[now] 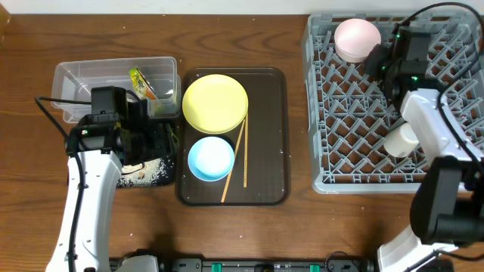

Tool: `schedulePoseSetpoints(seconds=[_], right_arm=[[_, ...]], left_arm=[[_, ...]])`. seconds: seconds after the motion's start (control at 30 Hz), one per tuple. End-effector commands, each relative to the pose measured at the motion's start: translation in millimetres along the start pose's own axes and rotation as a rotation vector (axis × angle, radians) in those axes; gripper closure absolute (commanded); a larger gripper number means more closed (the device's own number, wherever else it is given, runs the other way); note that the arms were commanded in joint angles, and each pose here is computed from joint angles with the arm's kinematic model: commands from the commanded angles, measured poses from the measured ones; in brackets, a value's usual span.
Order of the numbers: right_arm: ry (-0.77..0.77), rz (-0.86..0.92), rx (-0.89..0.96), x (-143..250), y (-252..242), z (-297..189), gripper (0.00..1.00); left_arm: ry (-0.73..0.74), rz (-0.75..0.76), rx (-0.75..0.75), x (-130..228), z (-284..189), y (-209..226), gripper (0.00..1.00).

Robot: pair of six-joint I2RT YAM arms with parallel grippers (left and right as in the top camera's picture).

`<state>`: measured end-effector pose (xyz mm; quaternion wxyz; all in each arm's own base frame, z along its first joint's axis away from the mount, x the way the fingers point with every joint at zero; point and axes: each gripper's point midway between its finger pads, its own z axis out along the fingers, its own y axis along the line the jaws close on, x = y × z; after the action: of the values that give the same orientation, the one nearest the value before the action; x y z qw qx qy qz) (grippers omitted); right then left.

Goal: Sort waste into correct bins and load items into the dishwasher rack
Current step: 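Adjust the pink bowl upright in the rack and release it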

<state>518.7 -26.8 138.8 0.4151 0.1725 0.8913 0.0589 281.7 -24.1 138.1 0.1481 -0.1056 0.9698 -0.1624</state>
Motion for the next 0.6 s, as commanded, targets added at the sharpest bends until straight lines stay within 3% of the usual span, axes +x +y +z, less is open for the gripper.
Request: schedulePoseSetpoints(seconds=[0.0, 0.57], right_arm=[[0.014, 0.05, -0.02, 5.5, 2.6, 7.0, 0.62], [0.007, 0.134, 0.007, 10.4, -4.3, 22.6, 0.71]], left_arm=[[0.001, 0.007, -0.009, 2.1, -0.2, 2.1, 0.34], [0.001, 0.007, -0.009, 2.1, -0.2, 2.1, 0.34]])
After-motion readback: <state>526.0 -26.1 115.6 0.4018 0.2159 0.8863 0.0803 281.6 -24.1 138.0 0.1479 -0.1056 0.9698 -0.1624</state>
